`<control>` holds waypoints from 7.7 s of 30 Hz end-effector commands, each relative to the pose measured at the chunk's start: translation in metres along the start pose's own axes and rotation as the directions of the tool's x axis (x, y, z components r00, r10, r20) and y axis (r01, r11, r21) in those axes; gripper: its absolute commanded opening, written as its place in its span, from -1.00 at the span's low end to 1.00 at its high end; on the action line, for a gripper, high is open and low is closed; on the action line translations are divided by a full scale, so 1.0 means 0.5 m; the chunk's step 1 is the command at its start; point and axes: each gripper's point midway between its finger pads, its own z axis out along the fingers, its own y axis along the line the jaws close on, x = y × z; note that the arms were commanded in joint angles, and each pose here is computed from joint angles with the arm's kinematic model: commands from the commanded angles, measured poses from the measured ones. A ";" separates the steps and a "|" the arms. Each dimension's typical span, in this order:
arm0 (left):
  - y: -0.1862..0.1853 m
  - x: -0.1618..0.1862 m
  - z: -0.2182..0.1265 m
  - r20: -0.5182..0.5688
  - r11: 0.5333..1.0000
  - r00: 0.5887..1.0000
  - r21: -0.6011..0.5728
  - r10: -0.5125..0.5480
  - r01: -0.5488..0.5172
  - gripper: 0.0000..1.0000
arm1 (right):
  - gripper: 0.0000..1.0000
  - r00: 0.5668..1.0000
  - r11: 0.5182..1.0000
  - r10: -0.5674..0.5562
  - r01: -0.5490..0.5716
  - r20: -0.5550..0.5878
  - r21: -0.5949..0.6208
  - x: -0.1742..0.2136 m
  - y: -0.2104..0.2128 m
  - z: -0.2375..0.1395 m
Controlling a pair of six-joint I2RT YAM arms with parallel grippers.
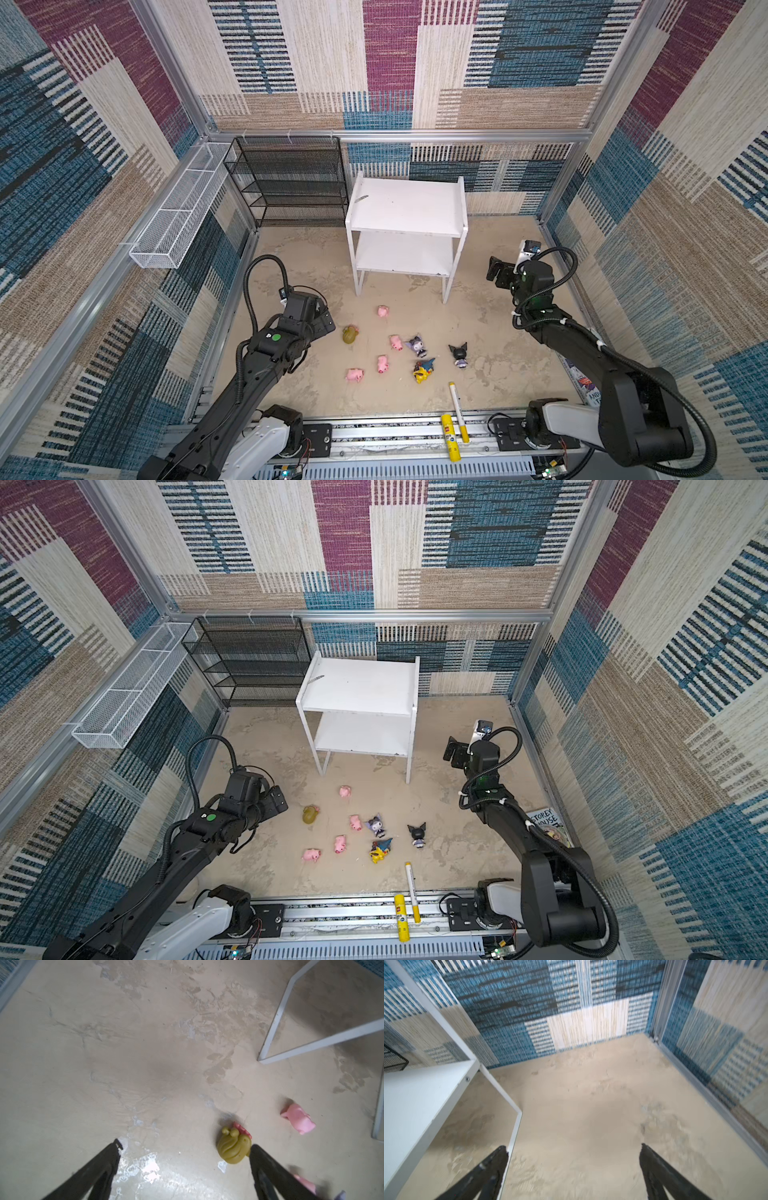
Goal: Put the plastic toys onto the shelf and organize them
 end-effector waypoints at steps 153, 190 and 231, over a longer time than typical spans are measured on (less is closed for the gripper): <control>-0.422 0.266 -0.368 0.588 -0.109 0.482 0.700 0.650 -0.706 -0.42 | 0.64 0.954 0.041 -0.289 0.099 0.082 -0.994 0.269 0.472 -0.618; -0.421 0.259 -0.406 0.616 -0.140 0.524 0.716 0.588 -0.684 0.33 | -0.71 0.932 -0.083 -0.346 0.085 0.108 -0.993 0.278 0.540 -0.628; -0.456 0.255 -0.417 0.587 -0.155 0.629 0.782 0.510 -0.604 -0.15 | -0.80 0.958 0.063 -0.233 0.187 0.168 -0.980 0.240 0.523 -0.583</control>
